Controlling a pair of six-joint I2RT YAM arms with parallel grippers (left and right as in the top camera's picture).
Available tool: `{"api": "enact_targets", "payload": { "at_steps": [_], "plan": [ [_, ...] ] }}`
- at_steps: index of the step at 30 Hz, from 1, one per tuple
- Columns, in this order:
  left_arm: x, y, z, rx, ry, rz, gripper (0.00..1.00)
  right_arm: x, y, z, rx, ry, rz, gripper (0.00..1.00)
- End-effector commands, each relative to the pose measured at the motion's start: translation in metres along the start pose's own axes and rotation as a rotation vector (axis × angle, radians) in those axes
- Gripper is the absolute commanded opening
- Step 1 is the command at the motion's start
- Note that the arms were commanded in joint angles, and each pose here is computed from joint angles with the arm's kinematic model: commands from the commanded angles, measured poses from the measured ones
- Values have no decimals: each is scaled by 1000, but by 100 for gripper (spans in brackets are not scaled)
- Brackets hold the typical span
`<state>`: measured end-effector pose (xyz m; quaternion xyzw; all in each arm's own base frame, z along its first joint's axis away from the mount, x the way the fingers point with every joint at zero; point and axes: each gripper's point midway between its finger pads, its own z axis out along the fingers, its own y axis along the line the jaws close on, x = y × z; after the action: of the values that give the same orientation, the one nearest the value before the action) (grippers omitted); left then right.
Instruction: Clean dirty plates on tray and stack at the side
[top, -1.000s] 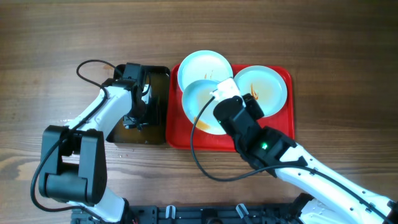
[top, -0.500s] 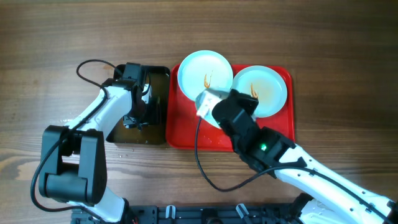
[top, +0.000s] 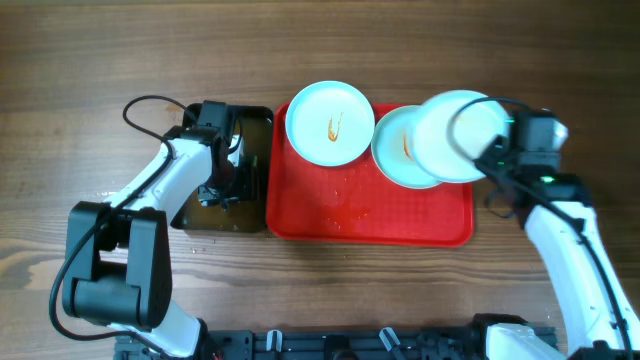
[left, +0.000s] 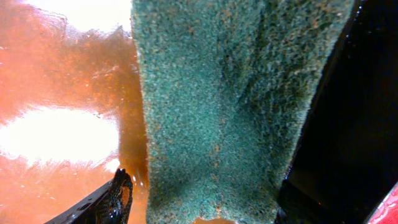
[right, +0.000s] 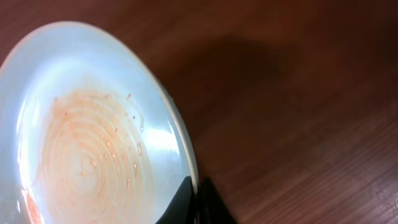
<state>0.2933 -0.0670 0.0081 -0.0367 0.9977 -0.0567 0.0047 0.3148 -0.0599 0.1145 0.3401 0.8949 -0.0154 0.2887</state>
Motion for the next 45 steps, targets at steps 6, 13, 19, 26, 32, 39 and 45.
{"api": "enact_targets", "payload": {
  "at_steps": [6, 13, 19, 26, 32, 39, 45],
  "plan": [
    [-9, -4, -10, 15, -37, 1, 67, -10, -103, 11, 116, 42, 340, 4],
    [-8, -4, -10, 15, -37, 1, 66, -20, -80, 12, -22, 34, 195, 43],
    [-9, -4, -10, 15, -38, 1, 66, 10, 1, -4, -405, 187, 53, 57],
    [-9, -4, -10, 15, -38, 1, 66, 86, 35, 29, -280, 421, -72, 59],
    [-9, -4, -10, 15, -37, 1, 66, 129, 42, 72, -220, 559, -72, 28],
    [-9, -4, -10, 15, -39, 2, 66, 166, 33, 48, -246, 735, -182, 4],
    [-12, -5, -10, 18, -50, 3, 70, 190, 47, 34, -293, 782, -322, 5]
  ]
}}
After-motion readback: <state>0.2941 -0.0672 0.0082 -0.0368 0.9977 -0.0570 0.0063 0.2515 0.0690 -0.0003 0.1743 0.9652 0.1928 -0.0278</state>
